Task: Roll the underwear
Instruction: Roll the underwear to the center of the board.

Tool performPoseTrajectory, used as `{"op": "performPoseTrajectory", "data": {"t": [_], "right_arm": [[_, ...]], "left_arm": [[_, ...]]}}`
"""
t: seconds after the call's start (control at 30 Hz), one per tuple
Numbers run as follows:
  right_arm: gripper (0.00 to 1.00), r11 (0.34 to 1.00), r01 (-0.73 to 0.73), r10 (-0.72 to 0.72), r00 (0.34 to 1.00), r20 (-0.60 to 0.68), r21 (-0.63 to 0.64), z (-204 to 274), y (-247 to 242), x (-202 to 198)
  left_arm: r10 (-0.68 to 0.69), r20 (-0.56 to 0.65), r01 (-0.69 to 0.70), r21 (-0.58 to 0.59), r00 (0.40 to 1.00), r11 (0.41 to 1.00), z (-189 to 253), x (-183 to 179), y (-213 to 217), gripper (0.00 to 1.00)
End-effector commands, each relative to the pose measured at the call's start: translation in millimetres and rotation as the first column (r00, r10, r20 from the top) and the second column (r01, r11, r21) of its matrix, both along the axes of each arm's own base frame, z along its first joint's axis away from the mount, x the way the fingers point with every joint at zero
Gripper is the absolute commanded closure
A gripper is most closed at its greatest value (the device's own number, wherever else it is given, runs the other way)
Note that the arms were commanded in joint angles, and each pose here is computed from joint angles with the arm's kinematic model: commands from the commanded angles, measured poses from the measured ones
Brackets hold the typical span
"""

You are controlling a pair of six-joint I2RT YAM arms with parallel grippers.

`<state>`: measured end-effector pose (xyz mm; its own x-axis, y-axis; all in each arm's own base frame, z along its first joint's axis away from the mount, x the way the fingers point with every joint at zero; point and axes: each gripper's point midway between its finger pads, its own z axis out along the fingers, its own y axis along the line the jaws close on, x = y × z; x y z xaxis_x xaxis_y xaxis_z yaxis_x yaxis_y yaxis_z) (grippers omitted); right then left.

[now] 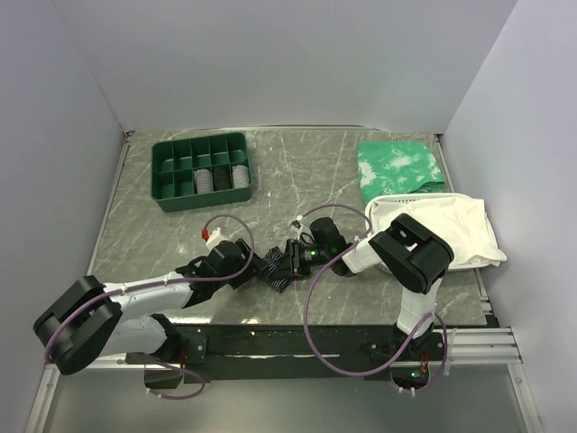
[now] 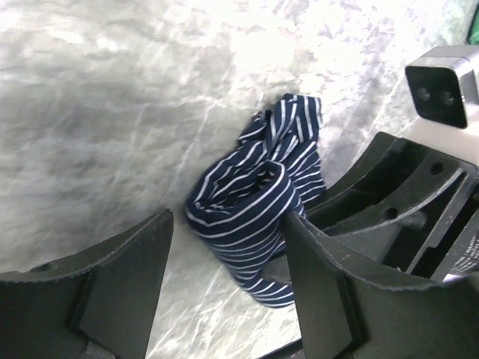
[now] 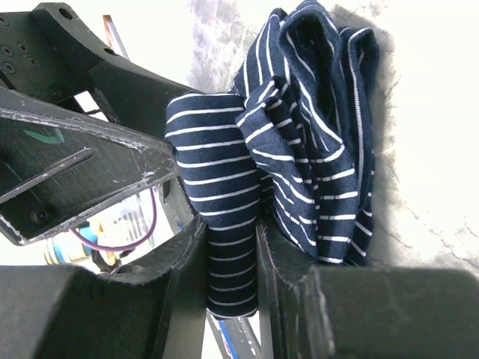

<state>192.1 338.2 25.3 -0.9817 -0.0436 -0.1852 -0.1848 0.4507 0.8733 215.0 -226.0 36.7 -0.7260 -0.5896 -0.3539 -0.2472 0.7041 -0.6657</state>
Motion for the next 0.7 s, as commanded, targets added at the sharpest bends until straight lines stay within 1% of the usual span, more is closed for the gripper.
{"op": "performPoseTrajectory", "data": {"t": [0.0, 0.1, 0.17, 0.2, 0.27, 0.3, 0.33, 0.4, 0.53, 0.57, 0.63, 0.67], "right_arm": [[0.82, 0.994, 0.043, -0.045, 0.999, -0.021, -0.101, -23.2, -17.7, -3.9], [0.81, 0.994, 0.043, -0.045, 0.999, -0.019, -0.100, -22.5, -17.9, -4.1], [0.77, 0.995, 0.039, -0.041, 0.999, -0.018, -0.096, -21.2, -17.5, -4.5], [0.76, 0.995, 0.036, -0.038, 0.999, -0.018, -0.090, -19.1, -17.3, -5.1], [0.70, 0.997, 0.030, -0.031, 0.999, -0.010, -0.076, -15.0, -16.3, -5.6], [0.66, 0.998, 0.029, -0.029, 1.000, -0.001, -0.064, -10.9, -15.7, -5.5], [0.59, 0.998, 0.027, -0.027, 1.000, 0.004, -0.055, -7.4, -15.0, -5.6], [0.53, 0.999, 0.021, -0.020, 1.000, 0.024, -0.038, 0.7, -13.8, -6.2], [0.40, 1.000, 0.017, -0.015, 0.997, 0.074, -0.026, 16.0, -14.5, -3.5], [0.37, 0.999, 0.030, -0.027, 0.993, 0.113, -0.021, 26.0, -13.5, 1.0], [0.34, 0.997, 0.019, -0.008, 0.990, 0.141, -0.070, 26.1, -18.4, -2.0], [0.33, 0.995, 0.049, -0.030, 0.979, 0.203, -0.089, 36.0, -18.3, 5.5]], "left_arm": [[0.034, -0.013, -0.034, 0.024, 0.999, 0.999, -11.8, 3.5, 1.0, 0.33], [0.024, -0.035, -0.023, 0.039, 0.999, 0.999, -18.4, 1.9, -3.8, 0.36], [0.013, -0.052, -0.010, 0.059, 0.999, 0.998, -24.9, -0.8, -5.9, 0.38], [0.010, -0.057, -0.006, 0.062, 0.998, 0.998, -25.6, -1.2, -7.6, 0.41], [0.008, -0.074, -0.001, 0.085, 0.997, 0.996, -31.1, -5.2, -7.0, 0.45], [0.007, -0.079, 0.001, 0.092, 0.997, 0.996, -32.1, -6.4, -7.1, 0.51], [0.007, -0.092, 0.003, 0.107, 0.996, 0.994, -35.9, -9.2, -5.0, 0.52], [0.003, -0.097, 0.008, 0.117, 0.995, 0.993, -38.5, -12.1, -3.5, 0.56], [-0.007, -0.100, 0.021, 0.137, 0.995, 0.990, -40.1, -16.2, -1.8, 0.58], [-0.014, -0.097, 0.027, 0.139, 0.995, 0.990, -39.3, -16.9, -2.6, 0.58], [-0.031, -0.089, 0.044, 0.147, 0.996, 0.988, -37.3, -15.6, -5.9, 0.57], [-0.044, -0.086, 0.057, 0.149, 0.995, 0.987, -36.1, -15.9, -8.7, 0.57]]}}
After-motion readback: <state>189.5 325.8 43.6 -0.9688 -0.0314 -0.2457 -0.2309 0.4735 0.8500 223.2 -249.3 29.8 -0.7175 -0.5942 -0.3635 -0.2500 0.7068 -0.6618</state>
